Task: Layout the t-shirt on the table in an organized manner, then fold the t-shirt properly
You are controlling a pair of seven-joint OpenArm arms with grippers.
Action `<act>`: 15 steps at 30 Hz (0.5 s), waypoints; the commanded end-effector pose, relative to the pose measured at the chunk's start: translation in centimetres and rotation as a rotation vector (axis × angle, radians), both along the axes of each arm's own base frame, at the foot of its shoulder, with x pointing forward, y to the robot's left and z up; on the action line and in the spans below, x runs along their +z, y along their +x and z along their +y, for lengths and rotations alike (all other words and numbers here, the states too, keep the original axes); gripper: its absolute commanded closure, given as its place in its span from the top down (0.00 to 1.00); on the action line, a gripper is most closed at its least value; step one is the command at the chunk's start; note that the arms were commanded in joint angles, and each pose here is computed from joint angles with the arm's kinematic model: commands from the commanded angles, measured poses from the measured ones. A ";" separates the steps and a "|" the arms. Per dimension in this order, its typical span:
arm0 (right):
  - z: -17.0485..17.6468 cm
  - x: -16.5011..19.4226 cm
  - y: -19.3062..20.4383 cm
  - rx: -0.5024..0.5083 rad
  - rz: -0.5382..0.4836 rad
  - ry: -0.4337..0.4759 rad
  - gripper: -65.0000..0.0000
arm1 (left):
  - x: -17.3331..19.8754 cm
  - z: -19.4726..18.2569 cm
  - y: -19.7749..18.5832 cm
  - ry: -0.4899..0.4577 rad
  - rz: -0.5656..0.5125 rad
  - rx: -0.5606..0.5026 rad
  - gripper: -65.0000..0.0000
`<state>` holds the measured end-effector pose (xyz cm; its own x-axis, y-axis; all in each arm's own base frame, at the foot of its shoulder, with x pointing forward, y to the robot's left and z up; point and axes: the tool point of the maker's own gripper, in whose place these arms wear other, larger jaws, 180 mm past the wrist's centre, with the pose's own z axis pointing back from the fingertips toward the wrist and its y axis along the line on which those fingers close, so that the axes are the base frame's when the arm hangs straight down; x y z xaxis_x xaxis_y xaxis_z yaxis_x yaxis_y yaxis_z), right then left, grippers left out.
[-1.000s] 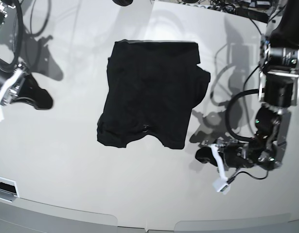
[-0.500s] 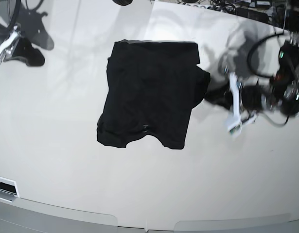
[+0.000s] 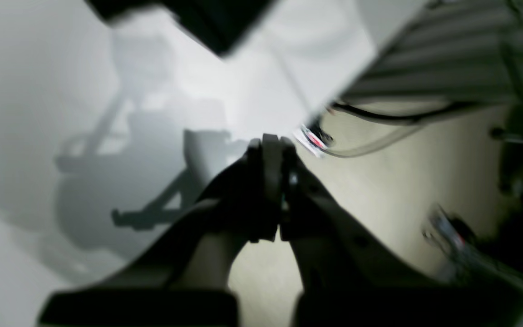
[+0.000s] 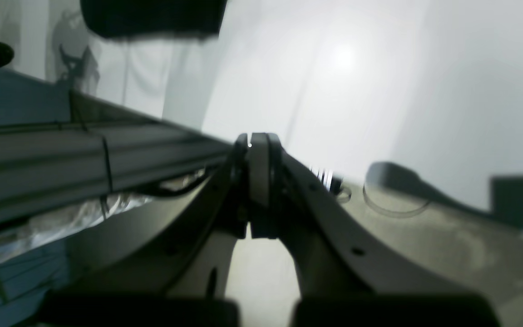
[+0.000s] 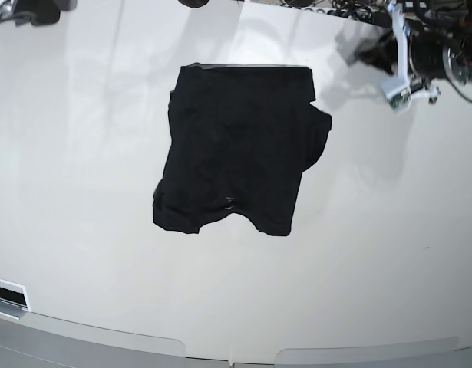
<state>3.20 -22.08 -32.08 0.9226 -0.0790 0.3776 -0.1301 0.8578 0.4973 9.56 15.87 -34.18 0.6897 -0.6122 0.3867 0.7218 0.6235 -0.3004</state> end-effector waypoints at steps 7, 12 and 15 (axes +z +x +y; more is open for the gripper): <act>1.3 -0.3 -6.0 -0.069 0.159 0.030 0.00 | -0.4 1.0 -10.6 0.041 0.294 0.016 0.00; 1.7 -0.7 -8.5 -0.057 0.248 0.018 0.00 | -0.8 1.2 -15.5 0.074 0.374 0.071 0.00; 2.6 -2.1 -10.6 -0.004 0.341 0.006 0.00 | -1.5 1.6 -17.5 0.088 0.408 0.134 0.00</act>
